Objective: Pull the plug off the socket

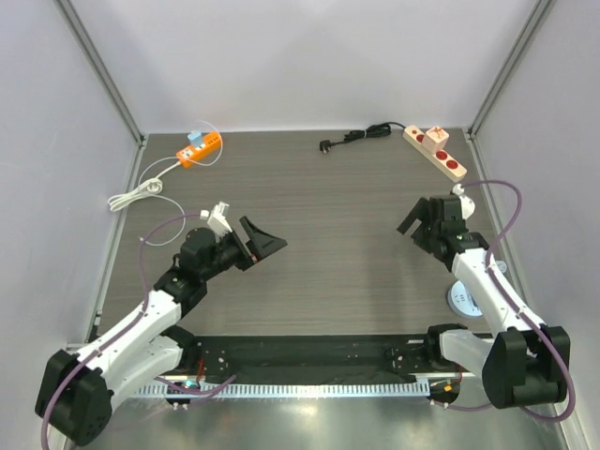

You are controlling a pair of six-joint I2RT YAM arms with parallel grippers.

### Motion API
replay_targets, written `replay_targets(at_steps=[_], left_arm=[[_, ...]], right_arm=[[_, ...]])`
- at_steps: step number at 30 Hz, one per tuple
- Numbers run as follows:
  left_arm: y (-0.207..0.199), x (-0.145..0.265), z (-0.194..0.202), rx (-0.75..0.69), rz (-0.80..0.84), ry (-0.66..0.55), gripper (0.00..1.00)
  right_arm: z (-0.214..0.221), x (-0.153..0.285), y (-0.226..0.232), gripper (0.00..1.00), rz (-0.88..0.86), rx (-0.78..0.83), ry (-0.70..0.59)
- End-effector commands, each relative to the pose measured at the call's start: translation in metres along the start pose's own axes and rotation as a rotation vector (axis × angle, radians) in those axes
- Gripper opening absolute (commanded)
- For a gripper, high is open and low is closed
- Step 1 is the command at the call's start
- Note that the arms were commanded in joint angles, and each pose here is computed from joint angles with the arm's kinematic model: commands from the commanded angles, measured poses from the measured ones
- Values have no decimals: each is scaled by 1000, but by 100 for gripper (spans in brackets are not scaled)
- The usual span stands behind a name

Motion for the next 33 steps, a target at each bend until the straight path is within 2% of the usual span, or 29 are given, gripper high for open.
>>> replay_targets(at_steps=[1,6,11,19,24,33], left_arm=[[-32,-4,-10,-58,167,26,100],[-37,0,1,-51,235,90,100],[-39,13,13,-42,262,151,100],[-53,35,25,-19,349,221,100],[-70,45,36,-51,398,269,100],[-76,47,45,-84,402,320,100]], right_arm=[[-61,9,11,100,87,-3,-230],[-92,14,10,100,170,-71,-318],[-111,23,-21,100,361,-173,-440],[-104,2,-82,100,526,-246,-315],[-113,4,-110,100,636,-253,-318],[-104,-3,-153,100,692,-361,-203]])
Point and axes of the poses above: each gripper's point midway between its finger pads, its own x axis back along the fingers, its own y axis along the line the jaws close on, z = x × y, the point moved 5 cm from there along x, back along the fingers, and after that the axes turned 7 degrees about -x, right-handed, at the moved point
